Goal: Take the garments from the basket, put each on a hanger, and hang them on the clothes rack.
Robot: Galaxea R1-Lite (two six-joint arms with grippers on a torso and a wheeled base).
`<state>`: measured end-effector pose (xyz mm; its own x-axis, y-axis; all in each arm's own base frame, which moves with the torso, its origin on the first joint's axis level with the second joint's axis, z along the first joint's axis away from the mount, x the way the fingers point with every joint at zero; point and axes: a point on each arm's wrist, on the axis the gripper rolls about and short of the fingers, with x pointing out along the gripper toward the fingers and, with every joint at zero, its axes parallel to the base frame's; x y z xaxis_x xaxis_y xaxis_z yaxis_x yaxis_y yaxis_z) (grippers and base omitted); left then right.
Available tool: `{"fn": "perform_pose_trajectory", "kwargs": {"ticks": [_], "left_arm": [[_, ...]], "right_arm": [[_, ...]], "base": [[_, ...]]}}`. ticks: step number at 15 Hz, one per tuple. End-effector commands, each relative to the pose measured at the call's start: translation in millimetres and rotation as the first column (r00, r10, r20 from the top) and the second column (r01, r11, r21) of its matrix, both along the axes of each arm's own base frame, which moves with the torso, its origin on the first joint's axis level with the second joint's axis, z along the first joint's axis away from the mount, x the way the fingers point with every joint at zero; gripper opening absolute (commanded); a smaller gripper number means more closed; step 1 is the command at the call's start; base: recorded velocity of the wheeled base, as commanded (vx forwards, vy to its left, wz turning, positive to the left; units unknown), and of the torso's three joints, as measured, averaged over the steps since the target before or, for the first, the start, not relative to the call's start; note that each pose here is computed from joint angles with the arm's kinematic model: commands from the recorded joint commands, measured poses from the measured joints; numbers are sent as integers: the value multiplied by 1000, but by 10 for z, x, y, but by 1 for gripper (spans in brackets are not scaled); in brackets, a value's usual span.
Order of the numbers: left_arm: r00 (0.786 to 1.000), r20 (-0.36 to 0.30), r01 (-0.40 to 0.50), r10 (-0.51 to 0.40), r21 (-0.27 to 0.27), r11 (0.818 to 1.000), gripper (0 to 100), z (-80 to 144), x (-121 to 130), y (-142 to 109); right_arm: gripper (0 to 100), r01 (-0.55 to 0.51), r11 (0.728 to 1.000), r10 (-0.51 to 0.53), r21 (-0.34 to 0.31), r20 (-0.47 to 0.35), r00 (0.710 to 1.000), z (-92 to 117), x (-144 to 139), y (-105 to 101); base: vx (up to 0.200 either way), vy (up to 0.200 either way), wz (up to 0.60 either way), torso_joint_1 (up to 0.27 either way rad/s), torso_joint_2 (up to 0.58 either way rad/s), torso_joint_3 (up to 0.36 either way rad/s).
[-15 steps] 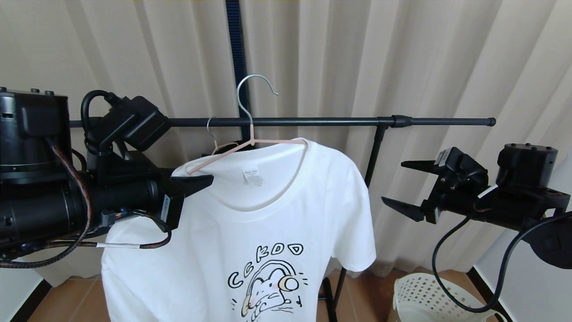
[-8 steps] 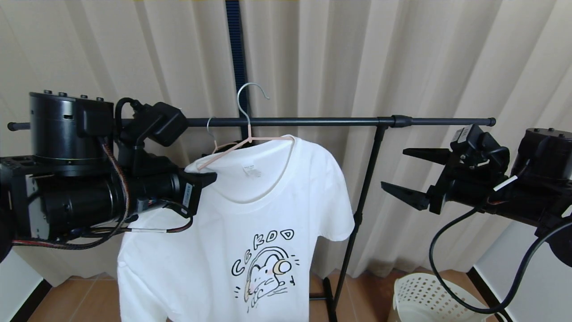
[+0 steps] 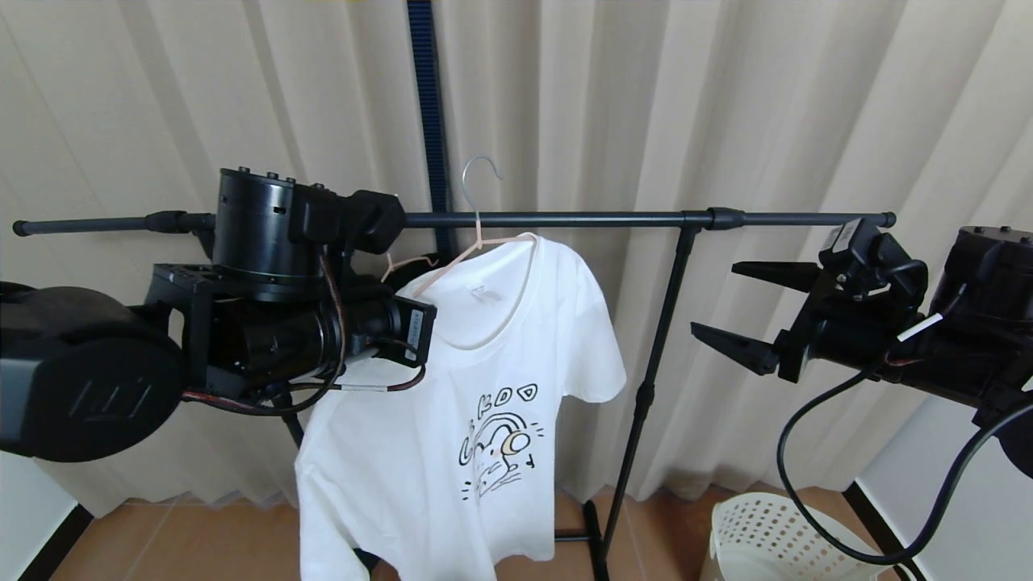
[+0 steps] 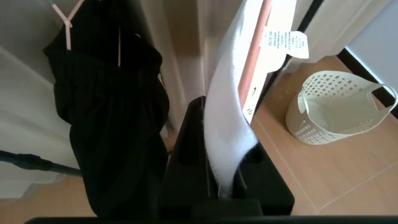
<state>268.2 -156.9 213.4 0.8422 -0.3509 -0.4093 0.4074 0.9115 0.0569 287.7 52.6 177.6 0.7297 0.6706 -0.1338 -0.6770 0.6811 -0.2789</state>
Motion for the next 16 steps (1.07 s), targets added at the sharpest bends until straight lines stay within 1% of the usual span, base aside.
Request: {"fn": "perform_pose_trajectory", "kwargs": {"ticks": [1, 2, 4, 7, 9, 14, 16], "left_arm": [[1000, -23, -15, 15, 11, 1000, 0, -97, 107, -87], [999, -25, -47, 47, 8, 999, 0, -119, 172, -119], [997, -31, -75, 75, -11, 997, 0, -137, 251, -163], [993, -39, -113, 112, -10, 994, 0, -194, 324, -199], [992, -46, -116, 116, -12, 993, 0, -220, 349, -214], [990, -55, -133, 133, -6, 991, 0, -317, 516, -293], [989, -47, -138, 137, -12, 990, 0, -325, 623, -337]], "right_arm": [[100, 1, 1000, -1, -2, -2, 1000, -6, 3, 2], [100, -1, 1000, 1, -1, -1, 1000, -5, 3, 6], [100, -1, 1000, 1, -2, -2, 1000, -9, 0, 10], [100, -1, 1000, 1, -2, -5, 1000, -18, 6, 11], [100, -1, 1000, 1, -2, -5, 1000, -18, 6, 11], [100, 0, 1000, 0, -2, -5, 1000, -18, 6, 11], [100, 0, 1000, 0, -3, -7, 1000, -22, 9, 11]], "base": [[0, 0, 0, 0, 0, 0], [0, 0, 0, 0, 0, 0], [0, 0, 0, 0, 0, 0], [0, 0, 0, 0, 0, 0], [0, 0, 0, 0, 0, 0], [0, 0, 0, 0, 0, 0], [0, 0, 0, 0, 0, 0]]}}
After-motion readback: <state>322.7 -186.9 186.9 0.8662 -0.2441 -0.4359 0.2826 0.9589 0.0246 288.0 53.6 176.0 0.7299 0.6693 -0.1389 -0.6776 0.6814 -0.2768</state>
